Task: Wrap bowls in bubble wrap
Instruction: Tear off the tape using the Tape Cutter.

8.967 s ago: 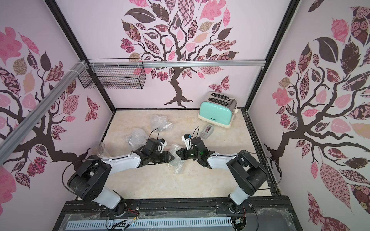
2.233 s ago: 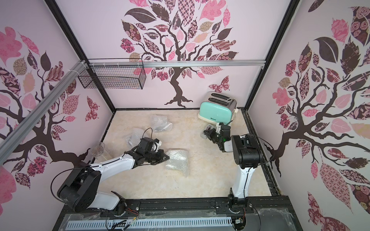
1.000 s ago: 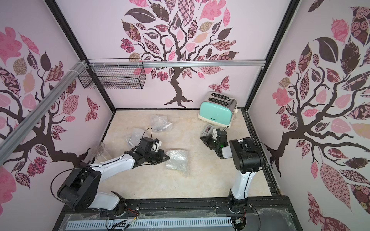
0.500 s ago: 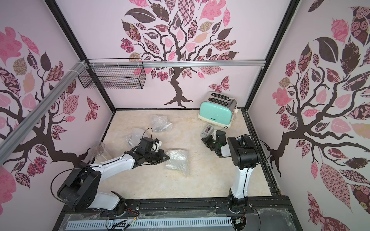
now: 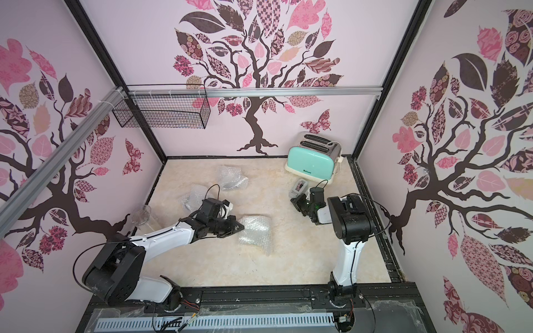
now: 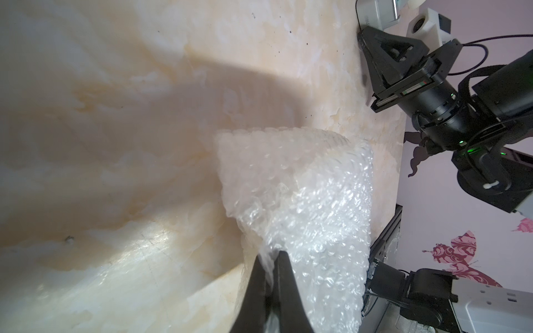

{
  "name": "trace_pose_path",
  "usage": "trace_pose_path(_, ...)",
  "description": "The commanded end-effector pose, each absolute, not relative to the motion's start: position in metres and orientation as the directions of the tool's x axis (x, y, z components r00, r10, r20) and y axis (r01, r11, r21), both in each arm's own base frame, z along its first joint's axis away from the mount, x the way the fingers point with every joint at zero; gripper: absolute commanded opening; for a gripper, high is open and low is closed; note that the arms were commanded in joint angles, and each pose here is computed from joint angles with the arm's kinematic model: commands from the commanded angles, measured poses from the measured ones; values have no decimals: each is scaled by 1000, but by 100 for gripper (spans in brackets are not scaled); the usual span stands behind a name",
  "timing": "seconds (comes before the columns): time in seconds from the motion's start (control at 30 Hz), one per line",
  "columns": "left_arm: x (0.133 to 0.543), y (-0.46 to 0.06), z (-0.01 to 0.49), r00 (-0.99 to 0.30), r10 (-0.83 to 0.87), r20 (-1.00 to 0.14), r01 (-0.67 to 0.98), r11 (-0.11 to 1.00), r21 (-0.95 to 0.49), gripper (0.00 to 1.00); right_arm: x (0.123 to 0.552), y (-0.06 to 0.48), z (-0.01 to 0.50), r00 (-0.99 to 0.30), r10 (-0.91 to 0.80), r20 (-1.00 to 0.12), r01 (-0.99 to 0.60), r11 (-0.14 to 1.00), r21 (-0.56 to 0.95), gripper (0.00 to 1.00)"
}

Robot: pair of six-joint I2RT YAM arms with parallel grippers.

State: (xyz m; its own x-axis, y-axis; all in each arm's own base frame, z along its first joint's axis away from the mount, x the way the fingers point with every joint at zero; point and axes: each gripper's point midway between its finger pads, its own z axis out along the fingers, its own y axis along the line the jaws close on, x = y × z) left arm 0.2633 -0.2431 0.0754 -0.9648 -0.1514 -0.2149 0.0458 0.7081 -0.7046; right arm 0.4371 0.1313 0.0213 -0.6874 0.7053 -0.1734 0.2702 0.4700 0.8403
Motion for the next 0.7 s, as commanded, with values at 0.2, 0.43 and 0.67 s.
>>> trace_pose_path(0.2,267,-247,84,-960,-138,-245,82,695,-715,0,392,128,-37,-678,735,22,532,469,705,0)
trace_pose_path(0.43,268,-244,85,-956,-133,-260,92,708,-700,0,394,134,-12,-706,706,-52,462,516,721,0)
trace_pose_path(0.67,267,-244,85,-957,-138,-256,87,703,-706,0,387,150,64,-744,648,-165,271,517,812,0)
